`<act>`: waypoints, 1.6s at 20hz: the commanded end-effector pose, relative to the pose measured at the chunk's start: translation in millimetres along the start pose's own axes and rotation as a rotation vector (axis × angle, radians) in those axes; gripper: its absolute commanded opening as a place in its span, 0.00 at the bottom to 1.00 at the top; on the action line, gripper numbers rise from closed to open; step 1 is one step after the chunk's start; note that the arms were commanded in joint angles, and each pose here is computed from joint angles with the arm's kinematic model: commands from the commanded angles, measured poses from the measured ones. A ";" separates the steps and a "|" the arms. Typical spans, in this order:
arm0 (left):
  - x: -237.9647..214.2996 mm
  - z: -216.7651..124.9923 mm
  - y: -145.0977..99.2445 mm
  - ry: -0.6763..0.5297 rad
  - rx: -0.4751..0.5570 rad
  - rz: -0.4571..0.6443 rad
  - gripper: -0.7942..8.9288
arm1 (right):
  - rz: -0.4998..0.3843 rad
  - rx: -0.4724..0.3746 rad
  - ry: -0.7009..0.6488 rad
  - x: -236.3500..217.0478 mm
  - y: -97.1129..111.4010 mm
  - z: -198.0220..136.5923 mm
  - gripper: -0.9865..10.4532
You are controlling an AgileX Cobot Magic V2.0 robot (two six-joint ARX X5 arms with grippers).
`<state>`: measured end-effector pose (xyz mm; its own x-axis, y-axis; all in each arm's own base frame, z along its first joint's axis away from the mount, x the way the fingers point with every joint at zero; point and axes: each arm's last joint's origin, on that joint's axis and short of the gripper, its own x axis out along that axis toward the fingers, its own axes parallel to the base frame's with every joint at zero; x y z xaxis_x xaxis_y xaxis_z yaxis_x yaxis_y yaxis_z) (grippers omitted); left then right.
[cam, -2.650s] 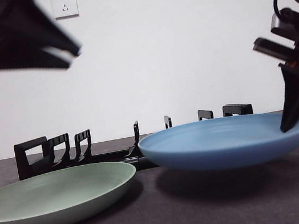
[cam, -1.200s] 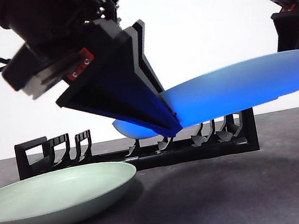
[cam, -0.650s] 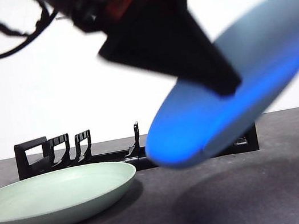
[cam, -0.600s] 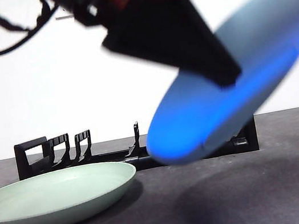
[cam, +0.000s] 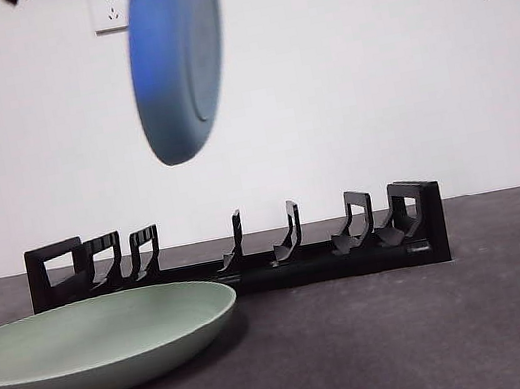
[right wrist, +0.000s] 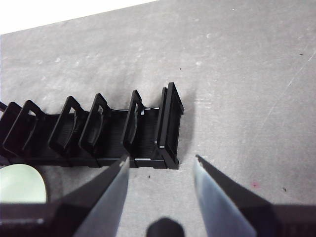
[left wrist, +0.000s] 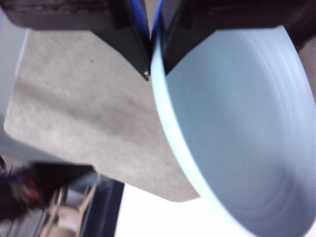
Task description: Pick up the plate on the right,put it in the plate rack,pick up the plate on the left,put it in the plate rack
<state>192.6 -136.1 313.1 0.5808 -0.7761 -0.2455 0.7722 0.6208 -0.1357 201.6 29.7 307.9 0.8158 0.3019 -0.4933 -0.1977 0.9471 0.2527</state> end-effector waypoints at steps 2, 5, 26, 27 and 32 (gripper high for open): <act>-11.1 1.0 46.5 -0.038 -0.133 0.040 0.07 | -0.003 0.010 -0.002 0.3 -0.1 0.5 0.28; -14.1 -2.2 80.7 -0.076 -0.211 0.040 0.07 | -0.002 0.010 -0.002 0.7 0.0 0.6 0.28; 20.7 -56.7 138.9 0.101 -0.309 0.147 0.20 | 0.004 0.017 -0.002 1.2 0.1 0.8 0.28; 20.4 -57.3 138.0 0.110 -0.316 0.146 0.29 | 0.008 0.017 -0.001 1.4 0.5 0.7 0.28; 9.2 -48.4 127.6 0.115 -0.283 0.130 0.32 | 0.125 0.017 0.043 6.6 10.1 -2.2 0.28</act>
<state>284.6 -58.3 244.4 0.6236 -0.6754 -0.3937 0.5566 0.7372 -0.3831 202.8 40.9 305.2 0.7623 0.4171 -0.4949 -0.2902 0.9037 0.3147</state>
